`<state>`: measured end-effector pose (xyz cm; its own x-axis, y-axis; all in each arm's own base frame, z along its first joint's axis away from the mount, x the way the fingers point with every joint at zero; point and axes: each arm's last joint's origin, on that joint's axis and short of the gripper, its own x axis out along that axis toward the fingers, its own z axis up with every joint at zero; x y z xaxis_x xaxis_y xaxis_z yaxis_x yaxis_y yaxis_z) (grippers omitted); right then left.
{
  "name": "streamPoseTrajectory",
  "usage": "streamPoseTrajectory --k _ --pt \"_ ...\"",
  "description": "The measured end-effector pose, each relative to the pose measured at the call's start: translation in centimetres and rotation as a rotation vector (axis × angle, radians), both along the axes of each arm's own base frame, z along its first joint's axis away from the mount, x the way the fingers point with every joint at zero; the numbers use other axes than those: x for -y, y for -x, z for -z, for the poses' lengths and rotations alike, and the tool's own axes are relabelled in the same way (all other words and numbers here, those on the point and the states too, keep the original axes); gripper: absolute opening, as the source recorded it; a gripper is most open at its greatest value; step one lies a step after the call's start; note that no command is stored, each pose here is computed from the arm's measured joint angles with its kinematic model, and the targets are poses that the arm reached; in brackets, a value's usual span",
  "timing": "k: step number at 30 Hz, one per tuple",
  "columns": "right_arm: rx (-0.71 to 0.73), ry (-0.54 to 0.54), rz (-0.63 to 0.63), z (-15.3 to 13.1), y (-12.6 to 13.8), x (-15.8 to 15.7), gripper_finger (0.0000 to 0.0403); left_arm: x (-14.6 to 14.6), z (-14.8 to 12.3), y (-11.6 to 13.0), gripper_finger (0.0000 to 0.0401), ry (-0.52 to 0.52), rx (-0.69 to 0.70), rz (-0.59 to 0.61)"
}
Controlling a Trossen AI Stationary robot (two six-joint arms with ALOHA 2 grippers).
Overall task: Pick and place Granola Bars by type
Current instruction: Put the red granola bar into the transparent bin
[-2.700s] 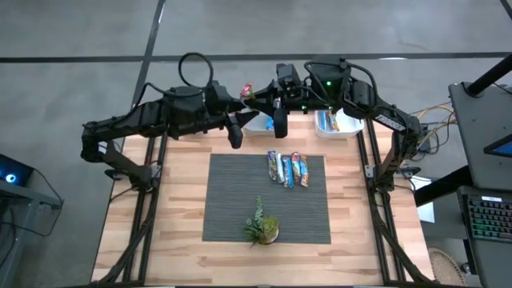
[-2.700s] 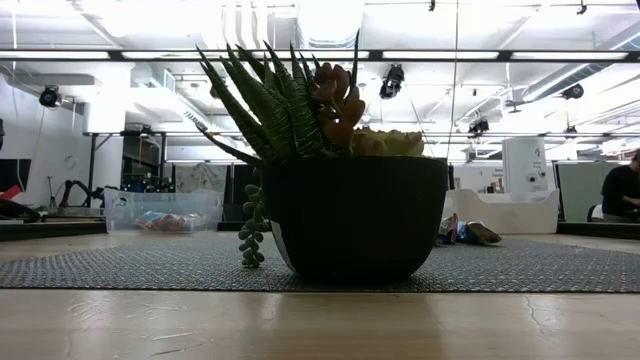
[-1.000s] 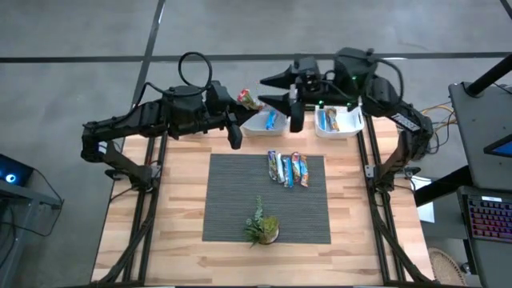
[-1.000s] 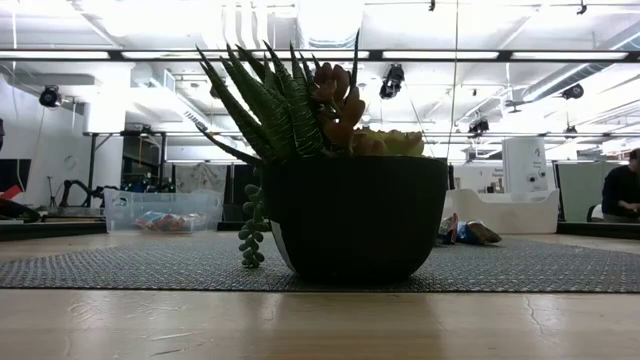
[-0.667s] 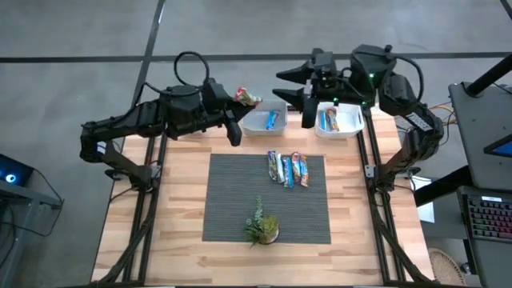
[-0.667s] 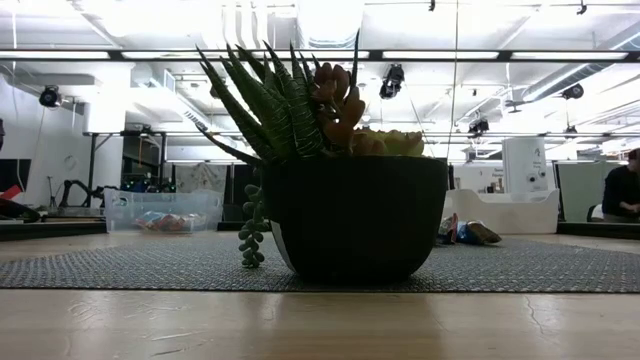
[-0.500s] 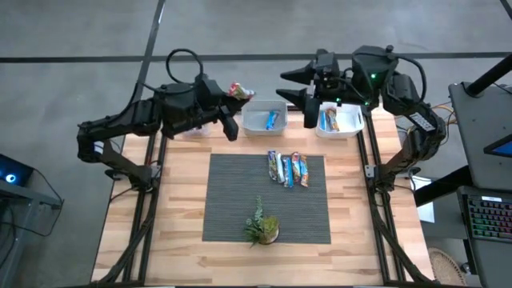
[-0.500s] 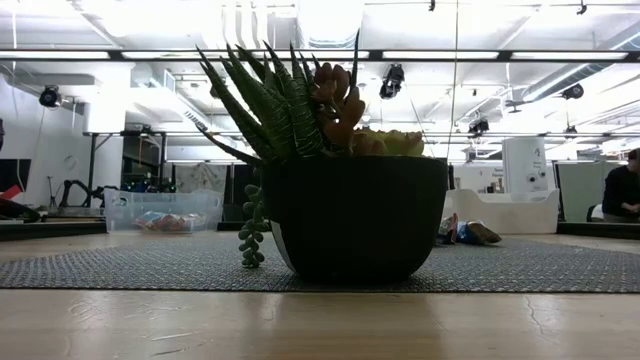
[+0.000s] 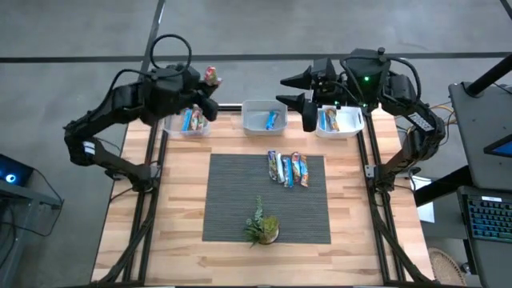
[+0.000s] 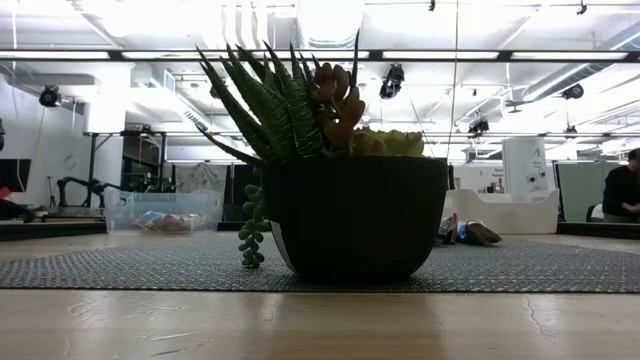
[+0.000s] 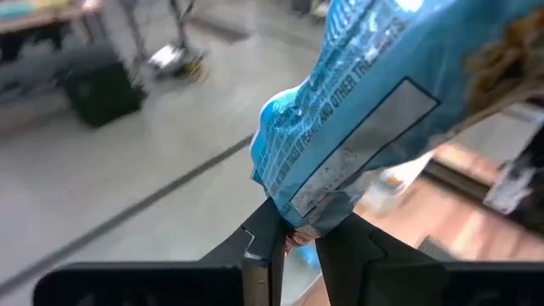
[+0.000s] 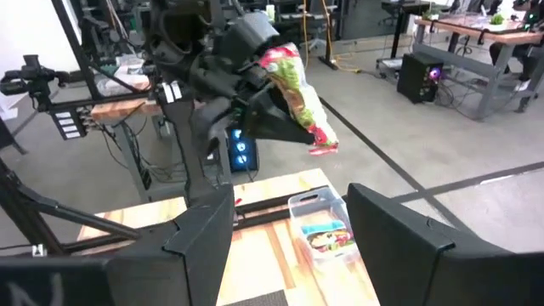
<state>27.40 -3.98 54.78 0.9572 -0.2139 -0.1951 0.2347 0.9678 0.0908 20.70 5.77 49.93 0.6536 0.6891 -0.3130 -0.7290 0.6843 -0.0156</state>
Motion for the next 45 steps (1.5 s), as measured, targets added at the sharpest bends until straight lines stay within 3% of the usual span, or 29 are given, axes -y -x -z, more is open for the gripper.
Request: streamPoseTrajectory --k 14,21,28,37,45 --pt "-0.005 -0.005 0.000 0.2 -0.3 0.0 0.0219 -4.5 2.4 4.1 0.0044 0.279 -0.065 -0.372" --pt "-0.028 -0.009 0.000 0.4 -0.3 0.0 0.0219 -7.3 2.7 5.7 0.0044 0.430 -0.007 -0.390" --pt "-0.046 -0.010 -0.001 0.9 -0.6 0.1 0.0219 -8.5 3.4 6.7 0.0044 0.507 -0.025 -0.467" --pt "-0.075 -0.013 -0.001 1.6 -1.0 0.1 0.0219 -10.8 5.2 7.1 0.0044 0.610 -0.112 -0.605" --pt "-0.101 -0.010 -0.003 2.1 -1.2 0.2 0.0219 -12.9 7.8 6.4 0.0044 0.735 -0.292 -0.677"
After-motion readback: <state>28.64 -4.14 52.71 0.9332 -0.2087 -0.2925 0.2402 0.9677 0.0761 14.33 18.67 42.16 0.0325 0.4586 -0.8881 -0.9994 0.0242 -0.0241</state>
